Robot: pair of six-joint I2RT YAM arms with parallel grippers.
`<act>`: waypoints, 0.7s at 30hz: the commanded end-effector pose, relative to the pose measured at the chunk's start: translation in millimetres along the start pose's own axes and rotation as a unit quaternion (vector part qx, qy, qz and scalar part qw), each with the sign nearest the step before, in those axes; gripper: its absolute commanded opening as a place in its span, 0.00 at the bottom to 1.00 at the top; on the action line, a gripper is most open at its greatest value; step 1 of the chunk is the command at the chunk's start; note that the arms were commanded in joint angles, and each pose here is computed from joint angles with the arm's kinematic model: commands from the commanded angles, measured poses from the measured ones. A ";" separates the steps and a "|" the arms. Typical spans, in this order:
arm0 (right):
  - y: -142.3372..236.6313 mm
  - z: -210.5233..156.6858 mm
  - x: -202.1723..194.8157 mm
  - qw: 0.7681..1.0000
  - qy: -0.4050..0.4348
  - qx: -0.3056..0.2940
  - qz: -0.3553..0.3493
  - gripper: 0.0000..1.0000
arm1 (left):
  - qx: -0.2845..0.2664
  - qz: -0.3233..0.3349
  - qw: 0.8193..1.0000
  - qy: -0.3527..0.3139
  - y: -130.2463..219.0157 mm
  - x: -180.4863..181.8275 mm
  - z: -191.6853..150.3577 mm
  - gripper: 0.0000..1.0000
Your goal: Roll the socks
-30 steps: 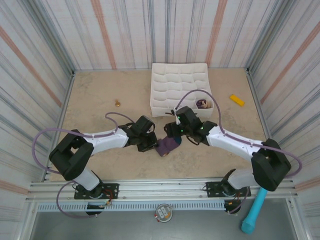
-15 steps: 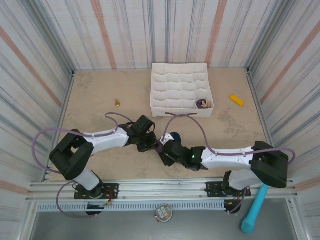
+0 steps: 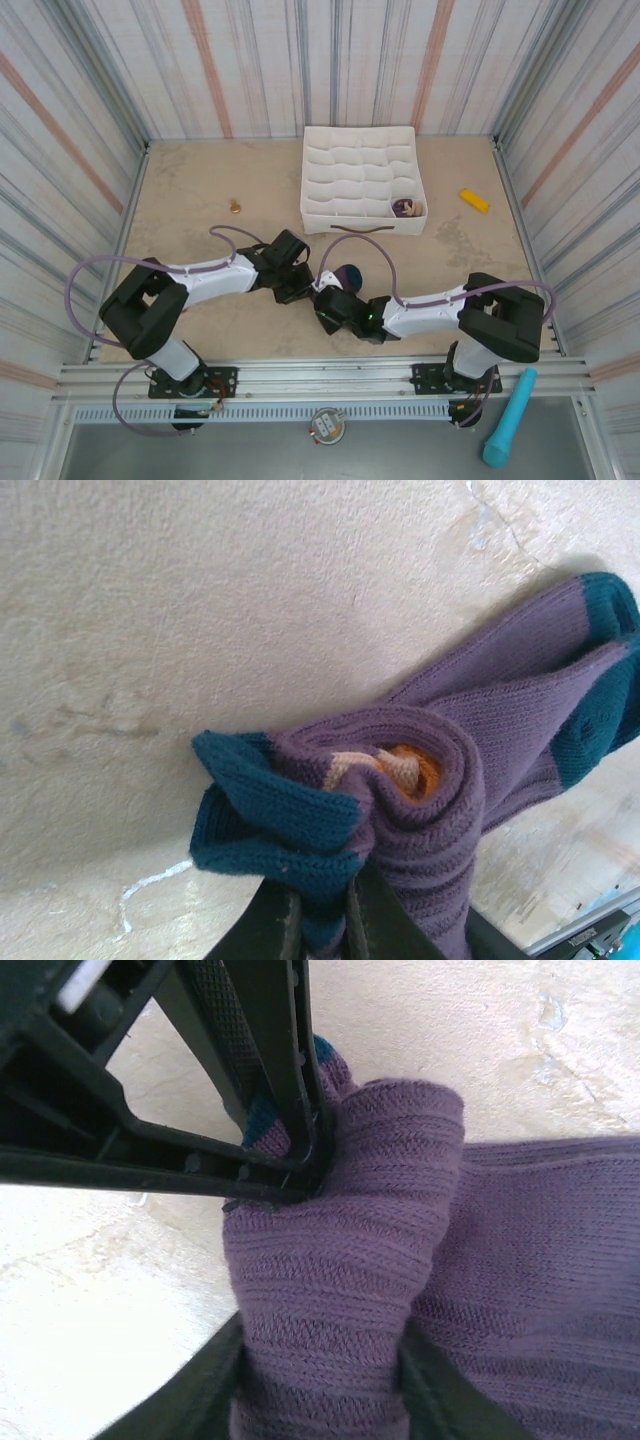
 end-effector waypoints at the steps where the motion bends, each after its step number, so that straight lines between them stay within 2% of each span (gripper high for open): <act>1: -7.2 -8.5 -4.7 0.999 -0.031 0.019 -0.001 0.21 | 0.014 0.042 0.999 0.022 -4.5 23.0 -6.5 0.02; 4: -9.5 -17.4 -10.2 0.997 -0.063 0.033 0.021 0.05 | 0.005 -0.008 0.999 0.033 0.3 14.5 -2.8 0.21; 5: -9.7 -21.4 -11.0 0.996 -0.073 0.039 0.030 0.02 | -0.001 -0.025 0.999 0.034 3.7 10.9 -1.6 0.30; 8: -11.1 -31.7 -14.4 0.992 -0.101 0.055 0.052 0.00 | -0.023 -0.054 0.998 0.028 17.9 1.4 2.0 0.53; 15: -15.4 -55.9 -26.9 0.967 -0.213 0.078 0.115 0.00 | -0.083 -0.137 0.987 -0.006 48.1 -20.4 12.0 0.68; 21: -15.8 -71.8 -31.1 0.940 -0.293 0.101 0.145 0.00 | -0.075 -0.148 0.985 -0.043 45.2 -28.2 9.9 0.72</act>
Point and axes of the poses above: each hand's point on the last joint's axis, 136 mm out from that joint toward the fingers, its own y axis back along the fingers, its own x axis along the line the jaws close on, z = x × y, the point moved 2 cm from there along y, back along the fingers, and after that the axes turned 6 degrees about y, right-handed, at the moved point
